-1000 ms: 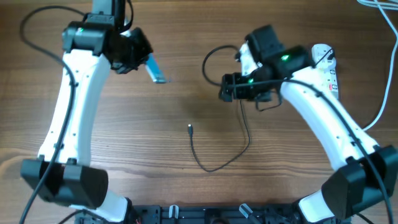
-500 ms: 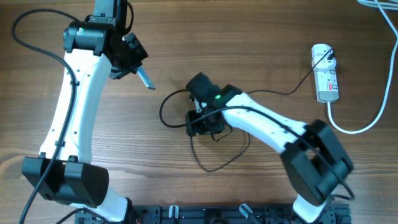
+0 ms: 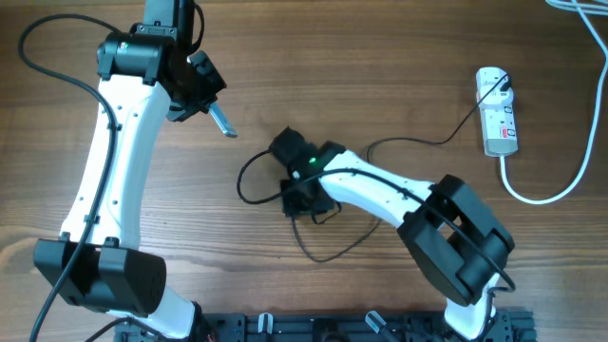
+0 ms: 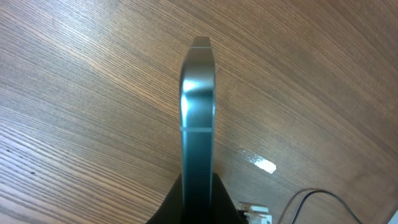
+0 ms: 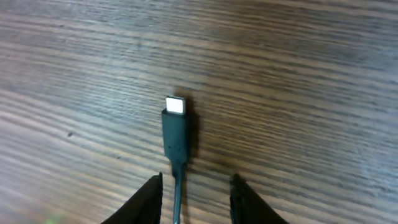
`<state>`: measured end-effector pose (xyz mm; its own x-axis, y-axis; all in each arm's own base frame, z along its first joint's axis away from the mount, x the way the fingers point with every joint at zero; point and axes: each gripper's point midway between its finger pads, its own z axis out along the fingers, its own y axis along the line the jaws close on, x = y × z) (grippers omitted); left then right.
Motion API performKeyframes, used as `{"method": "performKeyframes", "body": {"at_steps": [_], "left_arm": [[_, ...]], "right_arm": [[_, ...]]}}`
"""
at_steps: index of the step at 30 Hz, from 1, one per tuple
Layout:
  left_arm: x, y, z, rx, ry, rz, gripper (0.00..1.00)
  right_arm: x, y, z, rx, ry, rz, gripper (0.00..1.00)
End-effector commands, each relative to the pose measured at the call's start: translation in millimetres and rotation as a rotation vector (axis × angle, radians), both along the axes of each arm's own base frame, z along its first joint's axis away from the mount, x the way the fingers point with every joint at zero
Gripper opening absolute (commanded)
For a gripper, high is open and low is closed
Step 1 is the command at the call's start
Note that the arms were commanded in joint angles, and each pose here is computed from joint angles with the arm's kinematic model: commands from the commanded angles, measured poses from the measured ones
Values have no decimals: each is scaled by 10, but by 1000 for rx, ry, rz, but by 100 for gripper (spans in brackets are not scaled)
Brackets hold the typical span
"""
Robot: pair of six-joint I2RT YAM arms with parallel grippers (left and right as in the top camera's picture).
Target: Plug charger to phone and switch on socket
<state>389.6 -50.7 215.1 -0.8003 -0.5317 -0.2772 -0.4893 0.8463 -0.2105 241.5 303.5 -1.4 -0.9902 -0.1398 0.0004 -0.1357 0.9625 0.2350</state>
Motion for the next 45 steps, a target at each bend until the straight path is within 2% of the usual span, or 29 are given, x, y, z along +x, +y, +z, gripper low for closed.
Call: {"method": "performKeyframes", "body": {"at_steps": [1, 7, 15, 20, 31, 37, 45], "left_arm": [[24, 30, 3, 6, -5, 24, 4], [24, 30, 3, 5, -5, 24, 4], [24, 30, 3, 5, -5, 24, 4], [24, 30, 3, 5, -5, 24, 4], [23, 30, 3, 5, -5, 24, 4], [24, 30, 3, 5, -5, 24, 4], [23, 30, 3, 5, -5, 24, 4]], "right_arm": [[48, -92, -113, -88, -55, -36, 33], [-27, -18, -116, -108, -87, -16, 33], [-27, 4, -114, -107, -97, -17, 23], [-104, 100, -111, -104, -117, 16, 23], [14, -4, -104, -181, -208, -12, 23], [20, 4, -103, -177, -211, -12, 19], [30, 18, -100, -171, -214, -14, 19]]}}
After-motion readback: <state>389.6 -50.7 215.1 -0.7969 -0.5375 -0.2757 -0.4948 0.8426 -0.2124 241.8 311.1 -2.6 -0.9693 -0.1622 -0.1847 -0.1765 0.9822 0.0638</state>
